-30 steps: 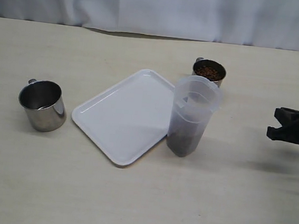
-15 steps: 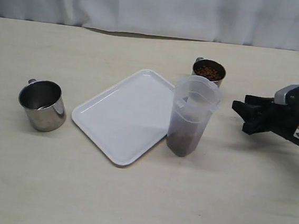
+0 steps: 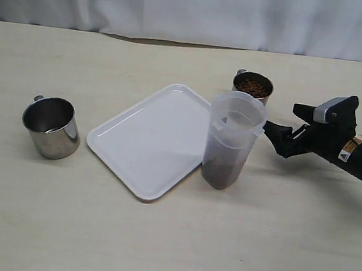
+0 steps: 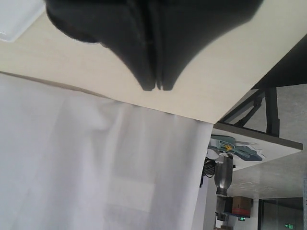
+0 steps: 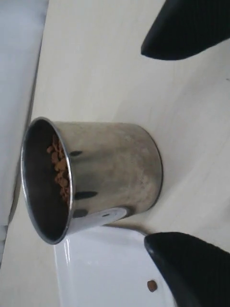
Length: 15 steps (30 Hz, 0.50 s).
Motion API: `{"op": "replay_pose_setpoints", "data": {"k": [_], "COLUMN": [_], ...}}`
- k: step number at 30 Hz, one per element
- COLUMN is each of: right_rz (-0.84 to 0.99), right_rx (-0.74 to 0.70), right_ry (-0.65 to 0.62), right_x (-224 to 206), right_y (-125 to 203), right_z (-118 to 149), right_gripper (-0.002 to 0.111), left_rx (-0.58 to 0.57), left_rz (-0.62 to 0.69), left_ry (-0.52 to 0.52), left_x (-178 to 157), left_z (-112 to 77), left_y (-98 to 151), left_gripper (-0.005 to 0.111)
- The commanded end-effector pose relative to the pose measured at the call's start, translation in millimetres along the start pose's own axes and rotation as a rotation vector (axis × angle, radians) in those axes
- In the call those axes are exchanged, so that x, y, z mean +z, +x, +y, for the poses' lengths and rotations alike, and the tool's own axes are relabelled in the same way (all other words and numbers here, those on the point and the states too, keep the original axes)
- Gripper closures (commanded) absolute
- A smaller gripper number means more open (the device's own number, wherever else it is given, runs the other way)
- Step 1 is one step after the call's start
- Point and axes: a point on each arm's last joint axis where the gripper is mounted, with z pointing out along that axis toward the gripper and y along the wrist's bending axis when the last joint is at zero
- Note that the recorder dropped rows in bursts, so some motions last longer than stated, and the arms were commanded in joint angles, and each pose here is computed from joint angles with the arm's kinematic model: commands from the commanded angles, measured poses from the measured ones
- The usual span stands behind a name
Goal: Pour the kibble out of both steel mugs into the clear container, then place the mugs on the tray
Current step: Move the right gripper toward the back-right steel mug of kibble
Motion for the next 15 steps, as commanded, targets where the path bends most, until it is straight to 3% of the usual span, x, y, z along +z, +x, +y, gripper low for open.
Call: {"op": "replay_pose_setpoints", "data": {"k": [1,15], "right_rz": [0.005,-0.047], "right_rx": [-0.079,-0.104], "right_ry": [0.019,0.031], "right_x": [5,38], "right_y": [-1,-7], "right_z": [2,7], "right_gripper": [0.024,0.024], "left_rx": [-0.004,-0.004], "left_rz": [-0.002,-0.003], "left_ry": [0.000,0.002], "left_x": [0,0], "left_z": [0.1,-0.1], "left_y": [0,0], "left_gripper": [0.107,0.107]}}
